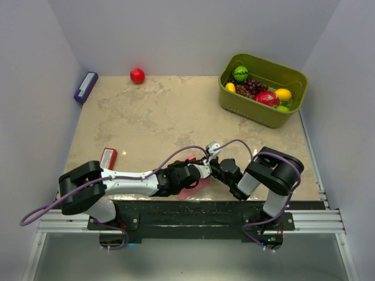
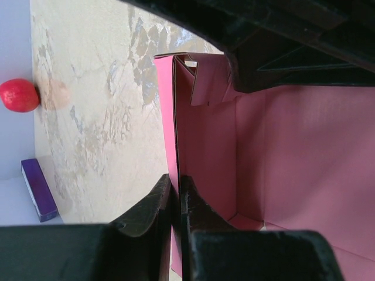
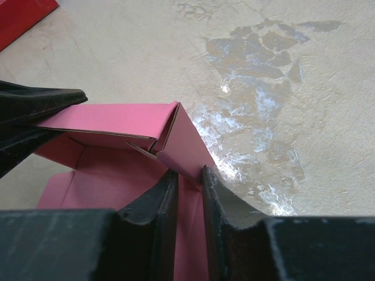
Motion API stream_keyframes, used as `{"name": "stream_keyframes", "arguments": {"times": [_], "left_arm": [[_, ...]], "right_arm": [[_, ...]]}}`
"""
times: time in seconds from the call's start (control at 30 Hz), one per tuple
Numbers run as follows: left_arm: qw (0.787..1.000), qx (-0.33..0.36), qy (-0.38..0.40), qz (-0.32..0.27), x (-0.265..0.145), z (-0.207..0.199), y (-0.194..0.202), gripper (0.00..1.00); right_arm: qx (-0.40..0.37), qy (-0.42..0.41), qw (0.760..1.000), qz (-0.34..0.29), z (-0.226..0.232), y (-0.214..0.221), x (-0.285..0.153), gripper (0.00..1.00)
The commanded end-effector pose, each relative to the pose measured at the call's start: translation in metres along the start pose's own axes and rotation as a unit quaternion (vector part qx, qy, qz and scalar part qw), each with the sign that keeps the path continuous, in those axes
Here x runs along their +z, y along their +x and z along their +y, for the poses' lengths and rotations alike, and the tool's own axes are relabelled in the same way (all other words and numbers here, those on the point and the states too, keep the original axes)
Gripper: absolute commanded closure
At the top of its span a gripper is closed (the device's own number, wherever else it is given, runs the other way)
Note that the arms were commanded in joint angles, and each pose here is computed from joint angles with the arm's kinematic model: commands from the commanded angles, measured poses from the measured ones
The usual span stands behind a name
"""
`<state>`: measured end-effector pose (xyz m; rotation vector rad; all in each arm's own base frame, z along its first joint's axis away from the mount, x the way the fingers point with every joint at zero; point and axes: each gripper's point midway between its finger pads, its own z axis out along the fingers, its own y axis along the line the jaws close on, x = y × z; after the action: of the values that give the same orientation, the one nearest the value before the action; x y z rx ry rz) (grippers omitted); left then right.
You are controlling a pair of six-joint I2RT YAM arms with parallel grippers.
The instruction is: Fold the paper box
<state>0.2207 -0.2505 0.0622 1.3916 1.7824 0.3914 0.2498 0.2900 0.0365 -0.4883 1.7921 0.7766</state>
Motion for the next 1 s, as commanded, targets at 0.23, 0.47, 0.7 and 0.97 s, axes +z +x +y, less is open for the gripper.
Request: {"name": "stream_keyframes", "arguments": {"times": [0.23,0.47,0.7,0.97], "left_arm": [[0.98,0.05,0.185,0.045,-0.004,-0.088,0.041,0.93],[0.984,0.04,0.171,0.041,-0.005,-0.081,0.036,0.79],[0.989,0.005,0.149,0.023,-0.011,-0.064,0.019,0.42],[0.984,-0.095,0.147,-0.036,-0.025,-0.028,-0.01,0.14]], "right_arm": [[0.023,-0.061,0.963,-0.261,0.032,-0.142,-0.011,0.93],[0.033,-0.069,0.963,-0.26,0.034,-0.142,-0.014,0.94],[0.018,-0.078,0.967,-0.242,0.036,-0.13,-0.021,0.94],[0.006,-0.066,0.968,-0.241,0.031,-0.127,-0.028,0.94]]}}
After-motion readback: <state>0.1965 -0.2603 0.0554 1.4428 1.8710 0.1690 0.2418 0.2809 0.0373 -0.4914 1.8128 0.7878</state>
